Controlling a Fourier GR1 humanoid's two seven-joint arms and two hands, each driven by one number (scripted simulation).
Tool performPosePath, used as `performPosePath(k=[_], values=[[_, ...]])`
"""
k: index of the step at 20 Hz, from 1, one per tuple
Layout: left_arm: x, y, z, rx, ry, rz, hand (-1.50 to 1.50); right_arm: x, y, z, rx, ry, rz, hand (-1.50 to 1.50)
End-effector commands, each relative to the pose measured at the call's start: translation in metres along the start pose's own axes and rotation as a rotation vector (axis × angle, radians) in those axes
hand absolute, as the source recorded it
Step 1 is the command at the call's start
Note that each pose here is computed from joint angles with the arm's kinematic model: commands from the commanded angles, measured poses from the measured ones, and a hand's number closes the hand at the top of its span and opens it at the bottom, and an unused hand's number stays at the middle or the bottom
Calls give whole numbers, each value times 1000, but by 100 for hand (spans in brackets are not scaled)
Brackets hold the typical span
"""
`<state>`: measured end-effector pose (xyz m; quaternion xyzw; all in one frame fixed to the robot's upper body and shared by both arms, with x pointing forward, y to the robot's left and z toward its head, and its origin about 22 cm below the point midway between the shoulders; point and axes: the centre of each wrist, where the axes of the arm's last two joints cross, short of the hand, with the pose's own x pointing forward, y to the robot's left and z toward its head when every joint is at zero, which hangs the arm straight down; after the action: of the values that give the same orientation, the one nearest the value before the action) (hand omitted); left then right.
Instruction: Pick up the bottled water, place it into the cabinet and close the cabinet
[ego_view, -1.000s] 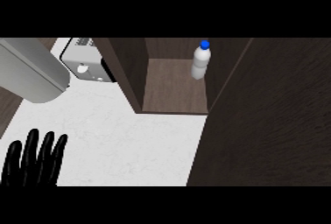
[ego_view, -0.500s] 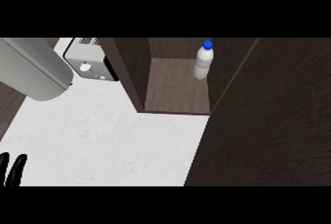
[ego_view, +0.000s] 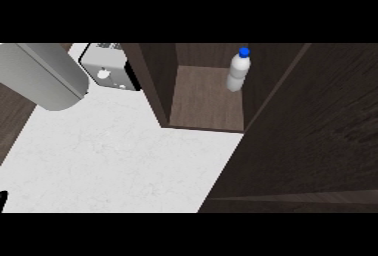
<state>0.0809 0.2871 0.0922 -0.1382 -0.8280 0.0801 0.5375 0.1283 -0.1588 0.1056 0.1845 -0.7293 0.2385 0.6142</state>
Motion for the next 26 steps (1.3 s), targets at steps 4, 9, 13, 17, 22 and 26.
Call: performPosePath(k=[4,9,13,17,22,26], values=[[27,23,9,-4,-6,35,-150,21,32,-67,100,-52,-155,150],[49,41,24,19,-30,6,-150,28,15,-105,39,-57,-209,150],[45,46,42,20,-11,26,-150,33,-5,-148,32,-55,-250,150],[59,44,40,34,-36,22,-150,16,-44,-153,23,-72,-318,150],[75,60,51,37,-42,17,-150,22,-88,-189,5,-54,-321,150],[60,66,57,61,-52,18,-150,14,-109,-209,27,-37,-322,150]])
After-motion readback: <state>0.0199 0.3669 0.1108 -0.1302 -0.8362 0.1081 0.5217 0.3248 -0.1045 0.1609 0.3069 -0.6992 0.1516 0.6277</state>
